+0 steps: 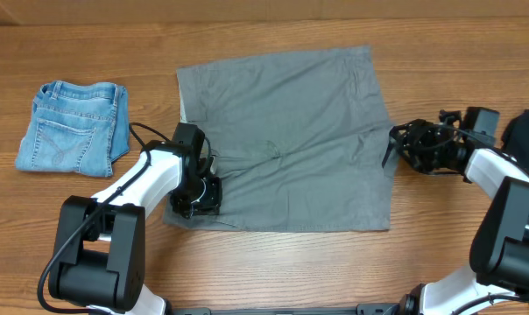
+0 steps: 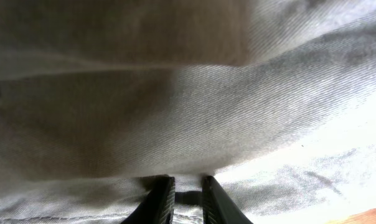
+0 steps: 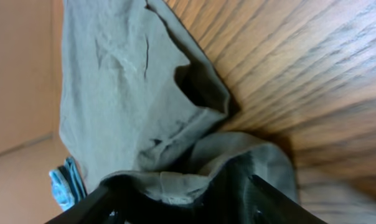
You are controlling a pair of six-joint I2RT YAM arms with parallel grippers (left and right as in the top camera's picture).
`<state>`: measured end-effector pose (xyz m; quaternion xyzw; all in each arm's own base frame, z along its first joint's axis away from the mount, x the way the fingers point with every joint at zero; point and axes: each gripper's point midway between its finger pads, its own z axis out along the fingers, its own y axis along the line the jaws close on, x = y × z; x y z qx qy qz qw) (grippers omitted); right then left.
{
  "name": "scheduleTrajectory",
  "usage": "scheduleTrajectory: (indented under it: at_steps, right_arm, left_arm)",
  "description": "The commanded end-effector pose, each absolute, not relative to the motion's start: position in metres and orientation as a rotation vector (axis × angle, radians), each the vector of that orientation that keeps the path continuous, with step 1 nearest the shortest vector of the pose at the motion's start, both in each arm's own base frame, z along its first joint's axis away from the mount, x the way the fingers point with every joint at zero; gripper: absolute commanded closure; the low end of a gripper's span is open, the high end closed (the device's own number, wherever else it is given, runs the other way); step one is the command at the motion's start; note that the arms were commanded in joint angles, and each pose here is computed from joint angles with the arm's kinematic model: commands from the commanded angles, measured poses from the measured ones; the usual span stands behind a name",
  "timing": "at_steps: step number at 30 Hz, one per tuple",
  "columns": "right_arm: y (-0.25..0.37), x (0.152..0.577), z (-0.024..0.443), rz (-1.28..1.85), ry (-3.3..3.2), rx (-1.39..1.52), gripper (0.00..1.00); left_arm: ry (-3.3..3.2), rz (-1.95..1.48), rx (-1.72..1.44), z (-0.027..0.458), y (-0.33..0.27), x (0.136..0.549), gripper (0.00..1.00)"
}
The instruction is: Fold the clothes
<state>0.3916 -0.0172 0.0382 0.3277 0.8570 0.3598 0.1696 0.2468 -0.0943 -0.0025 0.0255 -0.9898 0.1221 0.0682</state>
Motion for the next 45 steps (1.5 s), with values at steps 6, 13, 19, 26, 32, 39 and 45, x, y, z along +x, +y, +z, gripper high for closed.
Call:
scheduleTrajectory:
  at_steps: [6, 13, 19, 26, 32, 39, 45]
  right_arm:
    - [-0.01, 0.413, 0.047, 1.003, 2.364, 0.968, 0.87]
    - [-0.033, 0.43, 0.068, 1.038, 2.246, 0.908, 0.51]
    - [-0.057, 0.405, 0.057, 1.067, 2.267, 1.053, 0.52]
    - [-0.031, 0.353, 0.06, 1.354, 2.372, 1.016, 0.66]
    - [-0.019, 0.28, 0.024, 1.124, 2.777, 1.101, 0.66]
    - [-0.011, 0.238, 0.012, 0.947, 3.023, 1.147, 0.66]
    - [0.013, 0.221, 0.001, 0.943, 3.119, 1.065, 0.67]
  left_arm:
    - [-2.988, 0.105, 0.062, -0.026, -0.058, 0.239, 0.79]
    - [-2.992, 0.106, 0.062, -0.026, -0.058, 0.24, 0.79]
    - [-2.992, 0.106, 0.062, -0.026, -0.058, 0.24, 0.8]
    - [-2.989, 0.118, 0.063, -0.026, -0.06, 0.24, 0.79]
    - [-2.972, 0.263, 0.037, -0.021, -0.076, 0.241, 0.8]
    - [-2.979, 0.427, -0.022, 0.005, -0.097, 0.262, 0.76]
    - [-3.018, 0.444, -0.095, 0.038, -0.101, 0.287, 0.68]
